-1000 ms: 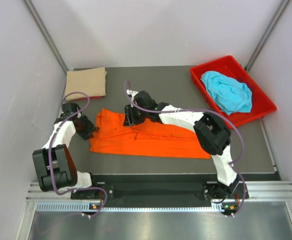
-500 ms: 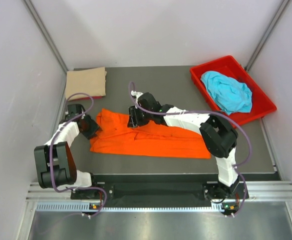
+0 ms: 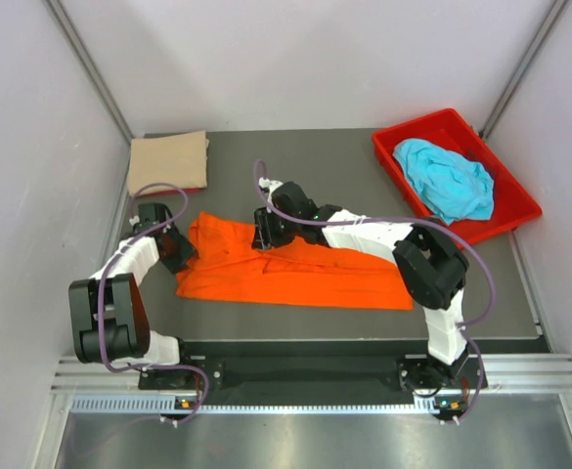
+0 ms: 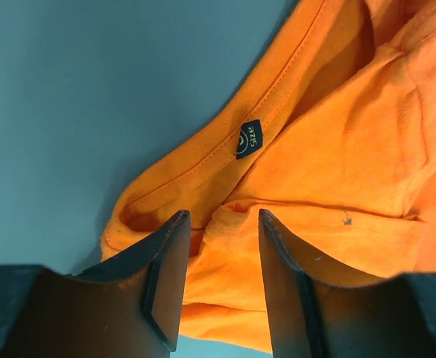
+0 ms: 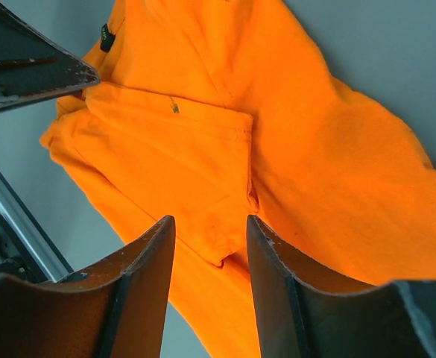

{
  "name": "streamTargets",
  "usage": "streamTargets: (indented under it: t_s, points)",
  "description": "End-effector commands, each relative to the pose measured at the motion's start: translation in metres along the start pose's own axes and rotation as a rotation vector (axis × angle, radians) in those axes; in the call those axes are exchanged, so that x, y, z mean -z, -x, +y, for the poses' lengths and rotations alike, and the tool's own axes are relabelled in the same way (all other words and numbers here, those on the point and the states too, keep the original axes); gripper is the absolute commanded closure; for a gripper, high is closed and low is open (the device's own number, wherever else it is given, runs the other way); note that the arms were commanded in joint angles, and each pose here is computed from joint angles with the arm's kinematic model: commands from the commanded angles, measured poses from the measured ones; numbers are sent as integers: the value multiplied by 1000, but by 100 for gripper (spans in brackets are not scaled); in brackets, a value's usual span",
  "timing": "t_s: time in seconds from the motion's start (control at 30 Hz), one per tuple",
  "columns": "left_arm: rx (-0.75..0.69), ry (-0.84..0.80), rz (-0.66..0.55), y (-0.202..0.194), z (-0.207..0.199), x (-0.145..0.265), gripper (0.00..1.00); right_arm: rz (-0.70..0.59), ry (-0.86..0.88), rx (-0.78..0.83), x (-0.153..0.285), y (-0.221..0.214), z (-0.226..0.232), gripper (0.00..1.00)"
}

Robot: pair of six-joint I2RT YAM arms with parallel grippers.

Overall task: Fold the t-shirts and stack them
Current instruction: Fold the tshirt

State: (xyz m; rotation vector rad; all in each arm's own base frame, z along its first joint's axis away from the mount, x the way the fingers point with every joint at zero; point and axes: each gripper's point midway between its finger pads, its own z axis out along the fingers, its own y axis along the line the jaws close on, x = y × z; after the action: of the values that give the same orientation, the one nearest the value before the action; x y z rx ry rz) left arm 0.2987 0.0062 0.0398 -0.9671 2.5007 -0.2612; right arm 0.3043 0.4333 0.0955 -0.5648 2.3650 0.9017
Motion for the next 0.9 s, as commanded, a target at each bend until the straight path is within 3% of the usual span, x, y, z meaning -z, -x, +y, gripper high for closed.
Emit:
streamTargets:
  t_s: [0.0, 0.23, 0.43, 0.7, 0.87]
  points:
    - [3, -6, -17, 2, -4, -8, 54, -100, 30, 10, 24, 33, 18, 56]
    - [-14, -137, -51, 11, -36, 2, 69, -119, 25, 12, 31, 38, 20, 56]
    - [-26, -179, -39, 11, -53, 9, 100, -130, 36, 12, 33, 42, 24, 55]
    - [65, -311, -33, 33, -98, 32, 100, -164, 72, 44, 22, 36, 30, 55]
    - [95, -306, 1, 46, -111, 26, 100, -167, 35, 78, 18, 35, 31, 55]
